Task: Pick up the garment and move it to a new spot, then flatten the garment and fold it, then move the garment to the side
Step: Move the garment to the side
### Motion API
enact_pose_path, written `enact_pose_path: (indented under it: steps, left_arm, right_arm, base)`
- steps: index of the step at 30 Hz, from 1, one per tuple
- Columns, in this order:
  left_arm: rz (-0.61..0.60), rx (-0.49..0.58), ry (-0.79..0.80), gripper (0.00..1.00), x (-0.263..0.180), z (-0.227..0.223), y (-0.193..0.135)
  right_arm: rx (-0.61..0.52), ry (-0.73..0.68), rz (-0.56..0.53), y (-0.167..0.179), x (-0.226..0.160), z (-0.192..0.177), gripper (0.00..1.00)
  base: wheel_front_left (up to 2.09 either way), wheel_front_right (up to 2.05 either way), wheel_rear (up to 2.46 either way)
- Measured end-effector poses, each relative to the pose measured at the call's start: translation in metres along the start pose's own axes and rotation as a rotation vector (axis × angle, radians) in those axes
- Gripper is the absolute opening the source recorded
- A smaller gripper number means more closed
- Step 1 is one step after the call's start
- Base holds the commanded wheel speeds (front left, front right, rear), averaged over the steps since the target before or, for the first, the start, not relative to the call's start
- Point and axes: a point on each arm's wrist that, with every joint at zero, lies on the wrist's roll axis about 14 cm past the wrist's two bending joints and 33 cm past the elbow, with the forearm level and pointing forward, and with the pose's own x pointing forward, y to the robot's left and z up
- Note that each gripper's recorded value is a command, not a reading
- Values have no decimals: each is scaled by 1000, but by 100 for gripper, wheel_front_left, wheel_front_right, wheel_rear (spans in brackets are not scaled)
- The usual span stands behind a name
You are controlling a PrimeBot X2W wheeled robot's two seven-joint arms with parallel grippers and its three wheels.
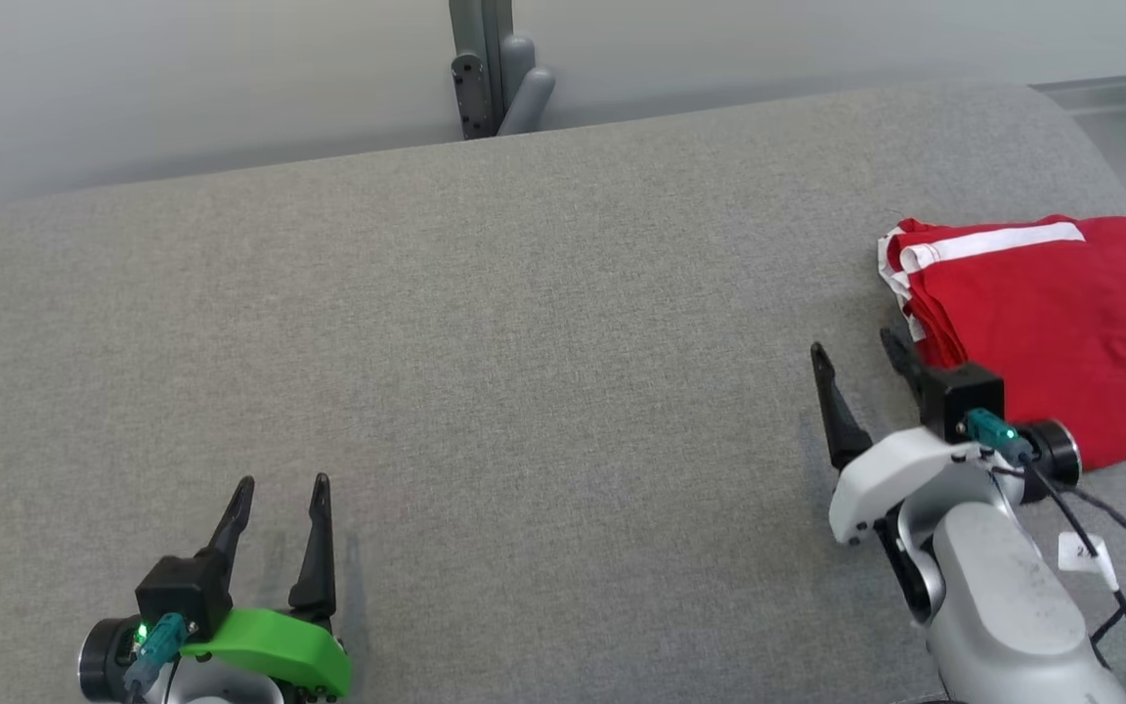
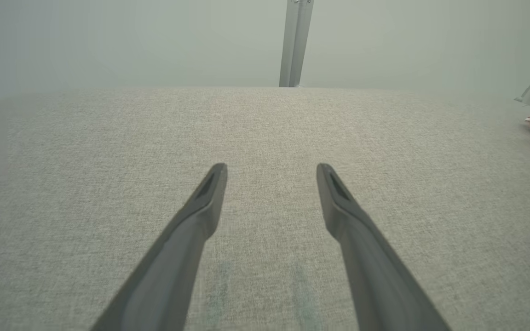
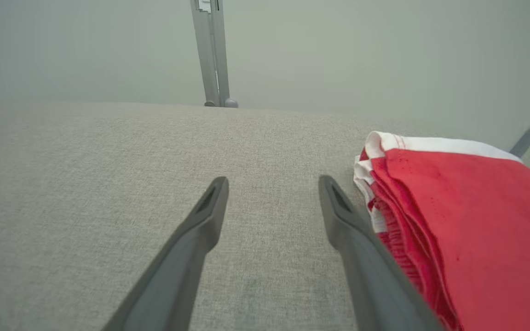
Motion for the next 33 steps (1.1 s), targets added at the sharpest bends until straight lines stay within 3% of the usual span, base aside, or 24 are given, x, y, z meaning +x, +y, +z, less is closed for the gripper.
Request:
enact_pose_path:
  steps: [10, 33]
  left_arm:
    - [90, -13, -21, 100, -30, 6, 21]
    - [180, -28, -7, 100, -52, -1, 38]
  right_arm:
    - [108, -10, 51, 30, -34, -7, 100]
    - [81, -15, 106, 51, -62, -11, 100]
  base:
    - [0, 0, 0]
    - [0, 0, 0]
